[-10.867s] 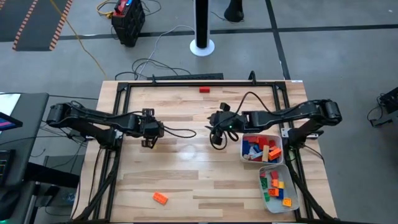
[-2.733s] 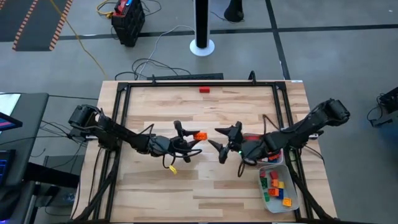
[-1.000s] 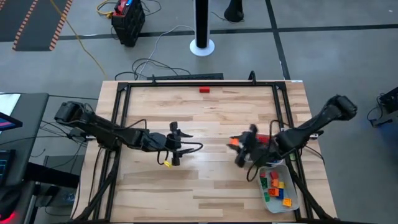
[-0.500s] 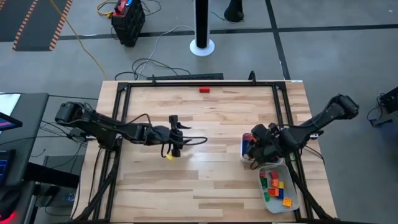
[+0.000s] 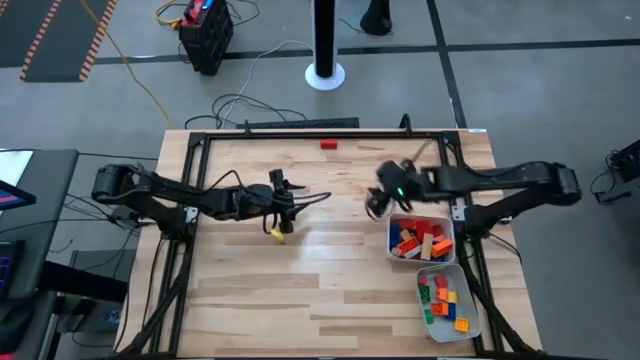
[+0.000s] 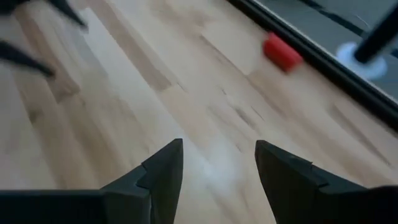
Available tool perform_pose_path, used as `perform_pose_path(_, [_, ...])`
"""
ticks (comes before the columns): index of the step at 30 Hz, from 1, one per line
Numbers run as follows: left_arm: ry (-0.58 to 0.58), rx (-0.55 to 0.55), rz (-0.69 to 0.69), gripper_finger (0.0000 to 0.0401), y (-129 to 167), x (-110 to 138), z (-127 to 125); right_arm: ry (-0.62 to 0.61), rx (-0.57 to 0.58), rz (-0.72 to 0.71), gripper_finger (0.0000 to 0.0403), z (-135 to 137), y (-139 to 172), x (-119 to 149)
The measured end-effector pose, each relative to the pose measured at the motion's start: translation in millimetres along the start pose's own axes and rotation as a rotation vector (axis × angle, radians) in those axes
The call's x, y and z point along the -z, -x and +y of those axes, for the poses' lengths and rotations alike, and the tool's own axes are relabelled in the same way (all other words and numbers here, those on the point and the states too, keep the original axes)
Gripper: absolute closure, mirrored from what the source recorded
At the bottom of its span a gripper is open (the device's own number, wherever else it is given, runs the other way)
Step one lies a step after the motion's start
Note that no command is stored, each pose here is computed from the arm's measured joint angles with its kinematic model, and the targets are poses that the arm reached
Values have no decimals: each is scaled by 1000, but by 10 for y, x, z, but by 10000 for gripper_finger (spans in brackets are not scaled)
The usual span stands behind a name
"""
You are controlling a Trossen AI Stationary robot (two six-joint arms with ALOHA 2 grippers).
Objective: Sort blocks by size
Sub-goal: Put the red block into the white bin
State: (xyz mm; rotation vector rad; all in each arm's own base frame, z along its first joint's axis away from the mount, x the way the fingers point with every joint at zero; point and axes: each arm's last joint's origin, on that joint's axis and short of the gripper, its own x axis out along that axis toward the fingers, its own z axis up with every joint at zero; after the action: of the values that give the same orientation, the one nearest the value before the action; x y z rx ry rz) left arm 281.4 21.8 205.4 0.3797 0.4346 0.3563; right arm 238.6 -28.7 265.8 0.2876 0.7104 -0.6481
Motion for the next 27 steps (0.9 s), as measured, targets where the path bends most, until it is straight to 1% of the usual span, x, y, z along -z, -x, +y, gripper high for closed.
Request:
perform_pose_path(3, [47,2,-32,166,-50,85,-9,28,-56,-35,175,-63,-308,-159])
perform_pose_path(5, [47,15,-48,169,-57,157,-41,46,-84,-40,175,-96,-532,-219])
perform_pose_path(10, [13,8,-86,180,-79,133,-44,100,-89,52,175,-146,-1080,-307])
perform_pose_path(11, [2,30,-91,181,-80,133,-49,111,-93,74,175,-153,-1166,-346])
perform_pose_path(14, [-13,87,-116,187,-82,126,-63,171,-102,114,175,-142,-1369,-550])
perform_pose_path(17, [-21,94,-126,192,-80,120,-63,261,-89,123,175,-149,-1548,-785])
perform_pose_path(22, [-25,103,-99,194,-82,145,-70,387,-135,153,175,-250,-1861,-1049])
perform_pose_path(24, [-20,117,-54,194,-84,188,-86,402,-127,163,175,-342,-1978,-1123])
perform_pose_path(27, [8,132,14,194,-83,253,-105,421,-109,211,175,-488,-2145,-1139])
